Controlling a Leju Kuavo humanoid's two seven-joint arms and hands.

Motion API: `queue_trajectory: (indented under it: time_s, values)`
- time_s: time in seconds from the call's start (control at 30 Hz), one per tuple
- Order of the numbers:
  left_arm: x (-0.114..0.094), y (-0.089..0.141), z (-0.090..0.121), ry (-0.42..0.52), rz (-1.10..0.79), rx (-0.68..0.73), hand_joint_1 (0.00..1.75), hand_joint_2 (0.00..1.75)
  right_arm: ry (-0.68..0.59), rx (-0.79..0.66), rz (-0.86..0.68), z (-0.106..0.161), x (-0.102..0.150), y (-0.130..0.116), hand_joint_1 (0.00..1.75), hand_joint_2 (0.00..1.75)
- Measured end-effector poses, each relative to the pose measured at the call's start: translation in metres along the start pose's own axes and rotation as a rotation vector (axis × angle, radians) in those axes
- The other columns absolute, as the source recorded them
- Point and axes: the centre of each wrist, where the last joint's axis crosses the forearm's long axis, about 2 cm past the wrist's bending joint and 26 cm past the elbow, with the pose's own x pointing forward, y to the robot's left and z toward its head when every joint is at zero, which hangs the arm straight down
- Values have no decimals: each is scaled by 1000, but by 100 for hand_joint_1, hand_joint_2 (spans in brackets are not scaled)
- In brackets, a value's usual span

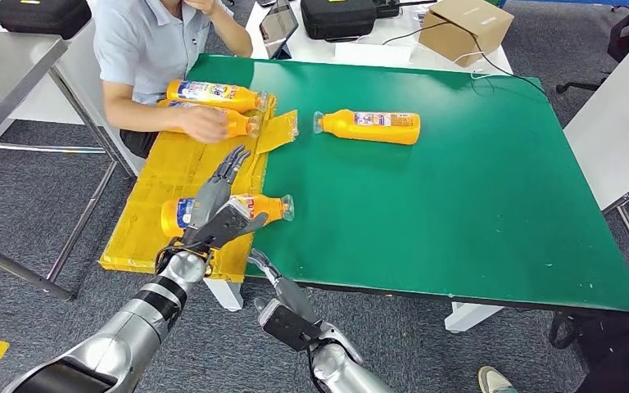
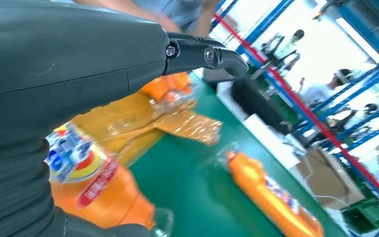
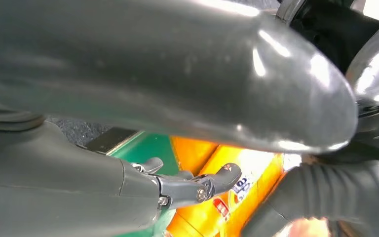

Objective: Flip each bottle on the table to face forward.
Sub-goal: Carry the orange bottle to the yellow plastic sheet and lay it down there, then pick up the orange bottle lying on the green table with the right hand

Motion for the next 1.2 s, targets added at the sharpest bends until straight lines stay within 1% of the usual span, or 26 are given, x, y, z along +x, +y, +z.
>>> queue_trajectory:
  time_s: [0.13, 0.3, 0.33, 0.37, 0.4, 0.43, 0.47, 0.53, 0.63, 0.7, 0.77, 0.83, 0.9, 1.07, 1.2]
  values:
    - [11, -3, -2, 17, 211, 105, 0, 175, -11, -20, 19, 0, 0, -1, 0, 0]
    - [17, -3, -4, 38, 322, 153, 0, 175, -12, -26, 23, 1, -1, -1, 0, 0]
    - [21, -2, -5, 51, 399, 186, 0, 175, -11, -30, 26, 1, -1, -1, 0, 0]
    - [28, 1, -7, 56, 513, 238, 0, 175, -21, -49, 36, 3, -2, -2, 0, 44]
    - [37, 6, -6, 47, 629, 298, 0, 175, -39, -99, 67, 5, -2, -4, 0, 87]
    - [46, 11, -3, 32, 741, 360, 0, 175, -60, -164, 111, 9, -2, -8, 0, 131]
    - [53, 17, 3, 12, 796, 413, 0, 175, -88, -242, 172, 13, -2, -14, 0, 175]
    - [58, 23, 15, 10, 790, 497, 0, 175, -137, -381, 315, 20, 2, -32, 0, 175]
    - [56, 27, 39, 50, 698, 597, 0, 175, -186, -493, 571, 33, 6, -70, 0, 175]
    - [52, 26, 56, 78, 630, 632, 0, 175, -170, -538, 740, 47, 6, -102, 0, 175]
    - [49, 23, 69, 97, 594, 643, 0, 175, -128, -589, 841, 61, 2, -128, 0, 175]
    - [48, 21, 78, 110, 584, 647, 0, 175, -92, -636, 892, 72, 0, -146, 0, 175]
    - [47, 19, 82, 117, 580, 648, 0, 175, -66, -669, 920, 80, -1, -157, 0, 175]
    - [47, 18, 88, 125, 578, 649, 0, 175, -22, -734, 942, 93, -3, -173, 0, 175]
    - [48, 18, 89, 126, 578, 649, 0, 175, -1, -747, 969, 98, -3, -179, 0, 175]
